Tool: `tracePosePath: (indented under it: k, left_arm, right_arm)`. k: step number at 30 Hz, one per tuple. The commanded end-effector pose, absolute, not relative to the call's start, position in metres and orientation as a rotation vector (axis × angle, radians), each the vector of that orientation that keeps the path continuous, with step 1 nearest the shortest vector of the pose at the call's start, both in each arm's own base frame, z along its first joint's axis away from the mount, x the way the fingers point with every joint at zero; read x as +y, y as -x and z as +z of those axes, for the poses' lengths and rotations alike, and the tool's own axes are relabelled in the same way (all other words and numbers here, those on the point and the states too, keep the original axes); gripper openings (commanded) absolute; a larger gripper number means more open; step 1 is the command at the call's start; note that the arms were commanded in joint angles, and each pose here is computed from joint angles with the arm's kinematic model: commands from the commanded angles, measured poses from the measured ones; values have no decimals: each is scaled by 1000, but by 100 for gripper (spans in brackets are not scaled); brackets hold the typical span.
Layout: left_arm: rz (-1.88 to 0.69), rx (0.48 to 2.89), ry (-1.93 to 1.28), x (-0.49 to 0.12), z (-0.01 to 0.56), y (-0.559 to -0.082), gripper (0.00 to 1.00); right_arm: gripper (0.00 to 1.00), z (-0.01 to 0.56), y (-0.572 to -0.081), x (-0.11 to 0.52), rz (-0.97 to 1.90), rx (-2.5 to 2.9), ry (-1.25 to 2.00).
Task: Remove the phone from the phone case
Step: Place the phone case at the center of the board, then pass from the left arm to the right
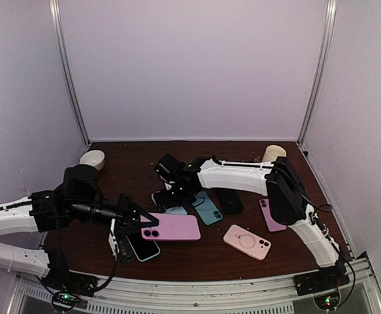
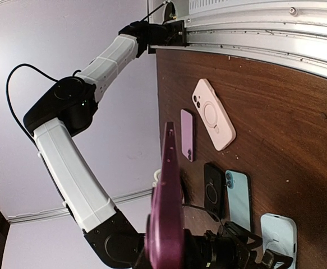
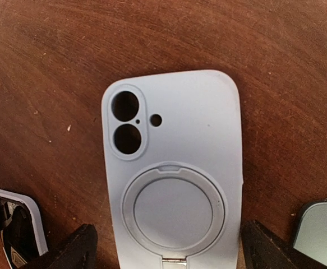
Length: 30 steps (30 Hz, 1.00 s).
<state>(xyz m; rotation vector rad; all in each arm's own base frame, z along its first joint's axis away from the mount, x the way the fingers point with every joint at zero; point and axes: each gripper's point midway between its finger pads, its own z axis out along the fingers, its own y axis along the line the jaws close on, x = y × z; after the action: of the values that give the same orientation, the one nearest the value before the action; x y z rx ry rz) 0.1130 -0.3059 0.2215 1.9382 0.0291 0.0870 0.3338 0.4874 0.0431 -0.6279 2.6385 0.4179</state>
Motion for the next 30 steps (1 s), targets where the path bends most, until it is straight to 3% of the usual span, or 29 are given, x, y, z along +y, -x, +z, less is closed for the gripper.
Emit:
tracePosePath:
  k: [1, 7, 16, 25, 30]
  left_arm:
    - [148, -26, -1833, -312, 260, -115, 0]
    - [150, -28, -1828, -312, 261, -115, 0]
    - [126, -31, -1812, -312, 266, -111, 0]
    - [107, -34, -1831, -315, 259, -111, 0]
    - [90, -42, -1843, -317, 254, -110, 0]
  right_arm:
    - [94, 72, -335, 494, 477, 2586, 647]
    - [99, 131, -337, 476, 474, 2449, 742]
    - [100, 233, -323, 395, 379, 2144, 920]
    - [100, 278, -242, 357, 497, 1875, 1305]
    - [100, 282, -164, 354, 710, 1670, 1601]
